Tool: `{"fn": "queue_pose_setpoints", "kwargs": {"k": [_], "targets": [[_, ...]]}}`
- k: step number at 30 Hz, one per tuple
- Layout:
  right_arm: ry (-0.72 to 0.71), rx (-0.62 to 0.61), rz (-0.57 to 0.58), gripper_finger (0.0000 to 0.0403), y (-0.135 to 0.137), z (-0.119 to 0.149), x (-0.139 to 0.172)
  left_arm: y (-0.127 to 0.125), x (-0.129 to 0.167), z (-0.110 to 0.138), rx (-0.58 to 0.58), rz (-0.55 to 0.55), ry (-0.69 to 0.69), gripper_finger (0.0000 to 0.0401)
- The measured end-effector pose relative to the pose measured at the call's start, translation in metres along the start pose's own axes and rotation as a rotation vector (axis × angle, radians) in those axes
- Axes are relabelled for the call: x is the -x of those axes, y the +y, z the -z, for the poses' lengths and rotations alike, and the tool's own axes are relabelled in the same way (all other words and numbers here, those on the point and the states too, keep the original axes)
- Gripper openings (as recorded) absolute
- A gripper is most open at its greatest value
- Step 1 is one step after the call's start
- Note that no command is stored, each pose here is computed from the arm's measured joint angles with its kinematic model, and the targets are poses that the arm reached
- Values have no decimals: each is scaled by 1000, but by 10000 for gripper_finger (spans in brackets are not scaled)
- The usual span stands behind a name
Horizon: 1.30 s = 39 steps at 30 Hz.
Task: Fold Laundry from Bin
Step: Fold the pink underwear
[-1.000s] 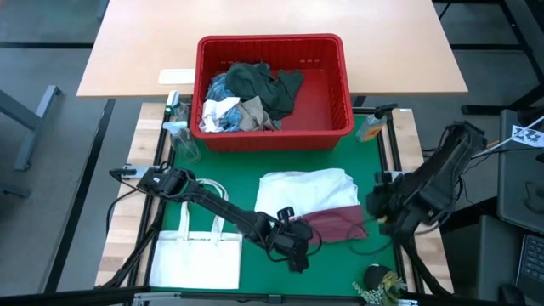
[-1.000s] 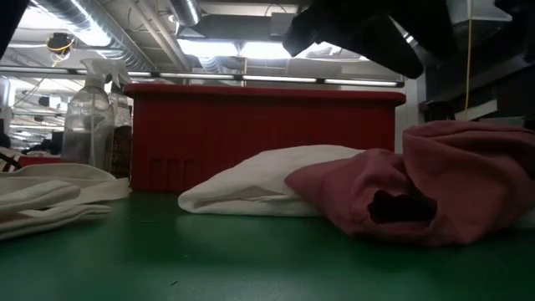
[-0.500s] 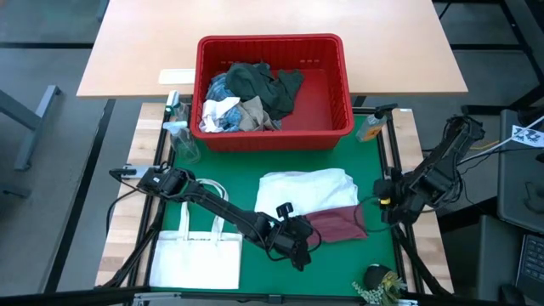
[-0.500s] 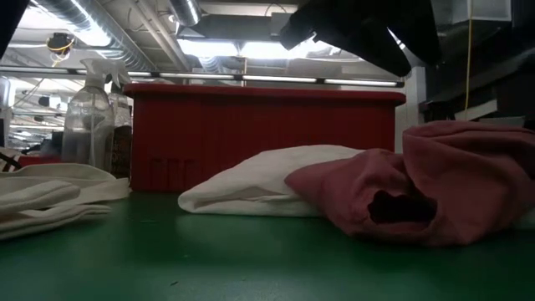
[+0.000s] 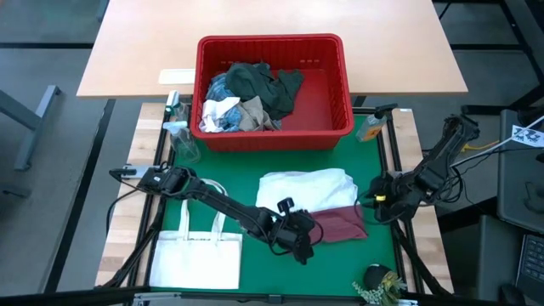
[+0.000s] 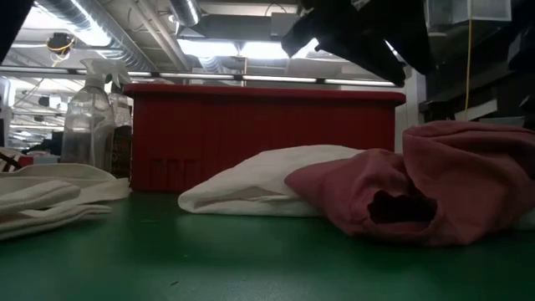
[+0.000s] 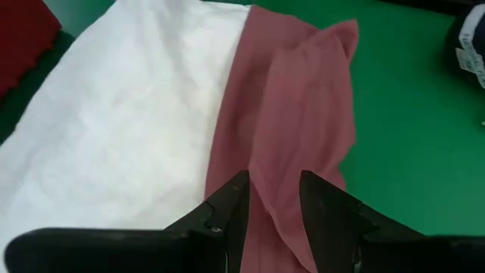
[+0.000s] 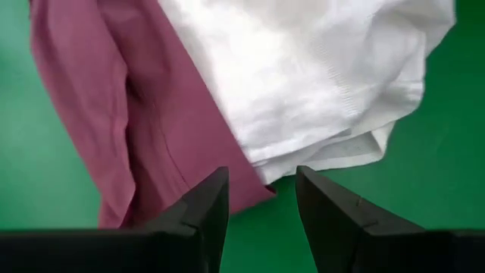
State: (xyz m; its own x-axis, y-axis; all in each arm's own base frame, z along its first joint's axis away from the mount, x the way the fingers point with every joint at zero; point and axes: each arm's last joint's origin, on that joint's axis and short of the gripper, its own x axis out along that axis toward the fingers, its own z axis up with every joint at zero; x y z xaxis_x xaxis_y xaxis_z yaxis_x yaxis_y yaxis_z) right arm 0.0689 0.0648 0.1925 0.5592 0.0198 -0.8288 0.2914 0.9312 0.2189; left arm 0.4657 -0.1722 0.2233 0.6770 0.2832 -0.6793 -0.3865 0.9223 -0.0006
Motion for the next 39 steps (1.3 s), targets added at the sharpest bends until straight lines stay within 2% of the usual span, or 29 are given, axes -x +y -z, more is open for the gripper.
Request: {"fn": "queue_pose_setpoints", "kwargs": {"k": [13, 21, 29, 33, 39], "targets": [[45, 36, 30, 154, -6, 17, -26, 5, -3, -3, 10, -9, 0, 112], [12, 192, -53, 154, -1, 18, -33, 5, -3, -3, 10, -9, 0, 112], [68, 202, -86, 153, -3, 25, -40, 5, -3, -3, 11, -9, 0, 112], [65, 167, -114, 124, 0, 24, -40, 5, -3, -3, 11, -9, 0, 112], [45, 149, -152, 32, 4, 22, -40, 4, -3, -4, 17, -4, -7, 112]]}}
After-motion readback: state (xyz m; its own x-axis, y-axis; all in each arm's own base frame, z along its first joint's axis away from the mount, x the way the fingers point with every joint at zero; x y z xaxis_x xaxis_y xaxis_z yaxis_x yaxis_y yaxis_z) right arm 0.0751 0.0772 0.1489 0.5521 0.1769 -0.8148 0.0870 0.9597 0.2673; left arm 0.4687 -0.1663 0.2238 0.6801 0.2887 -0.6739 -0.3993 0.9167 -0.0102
